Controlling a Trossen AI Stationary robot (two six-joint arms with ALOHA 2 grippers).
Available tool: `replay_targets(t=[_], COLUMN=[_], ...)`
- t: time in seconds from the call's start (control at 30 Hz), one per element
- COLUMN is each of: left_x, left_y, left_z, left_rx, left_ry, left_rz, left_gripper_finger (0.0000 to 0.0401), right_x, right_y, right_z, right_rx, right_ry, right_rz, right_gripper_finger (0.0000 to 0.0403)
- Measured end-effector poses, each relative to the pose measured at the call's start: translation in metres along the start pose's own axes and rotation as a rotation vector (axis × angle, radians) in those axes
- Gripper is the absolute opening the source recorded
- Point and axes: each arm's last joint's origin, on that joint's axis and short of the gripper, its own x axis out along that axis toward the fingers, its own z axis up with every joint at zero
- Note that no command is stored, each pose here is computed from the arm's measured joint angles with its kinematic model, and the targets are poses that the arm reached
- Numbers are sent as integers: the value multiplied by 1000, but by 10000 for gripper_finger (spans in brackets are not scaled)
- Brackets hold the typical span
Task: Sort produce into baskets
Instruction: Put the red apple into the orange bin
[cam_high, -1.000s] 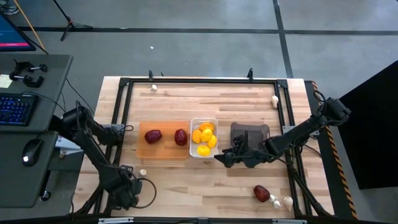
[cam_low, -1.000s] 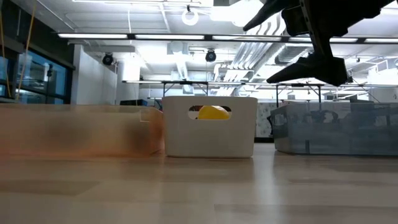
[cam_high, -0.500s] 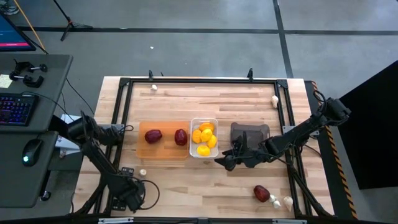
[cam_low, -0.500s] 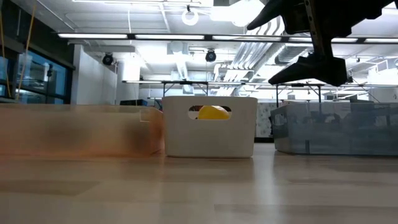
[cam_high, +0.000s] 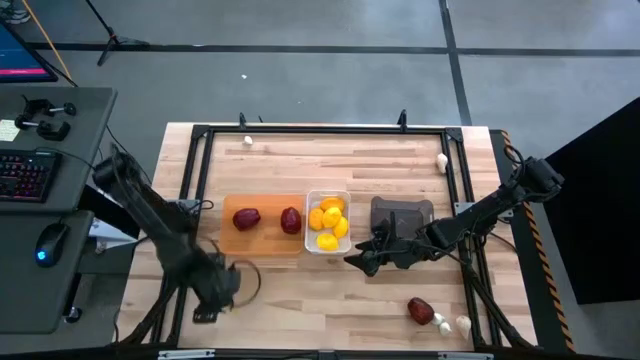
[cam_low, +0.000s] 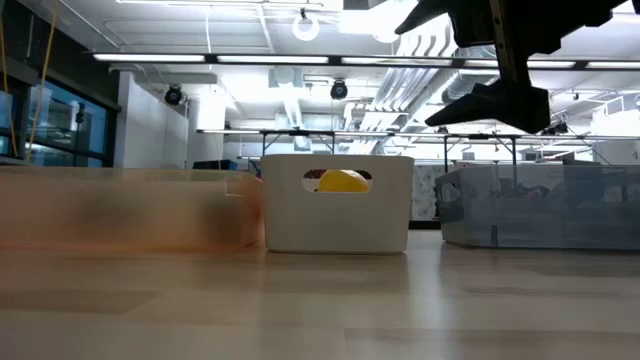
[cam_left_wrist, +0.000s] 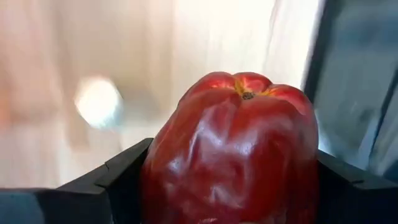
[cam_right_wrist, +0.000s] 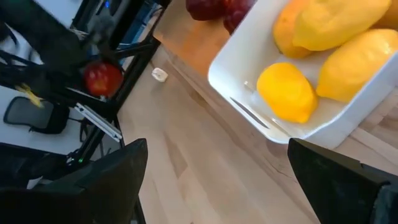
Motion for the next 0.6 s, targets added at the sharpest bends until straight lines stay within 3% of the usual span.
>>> replay_targets(t=[0.13, 0.27, 0.4, 0.6], left_x=[-46, -71, -70, -38], left_y=[20, 51, 85, 121], left_z=[11, 21, 37, 54], left_rx=[-70, -169, -283, -405], left_ry=[-350, -604, -678, -712], left_rz=[47, 205, 303, 236], left_gripper_finger=[293, 308, 320, 325], right_x=[0, 0, 0, 0], right_y=[1, 1, 1, 1], right_z=[1, 2, 2, 3], right_rx=[-4, 1, 3, 1], right_ry=[-16, -43, -62, -81], right_rz=[6, 0, -5, -10], right_gripper_finger=[378, 378, 378, 378])
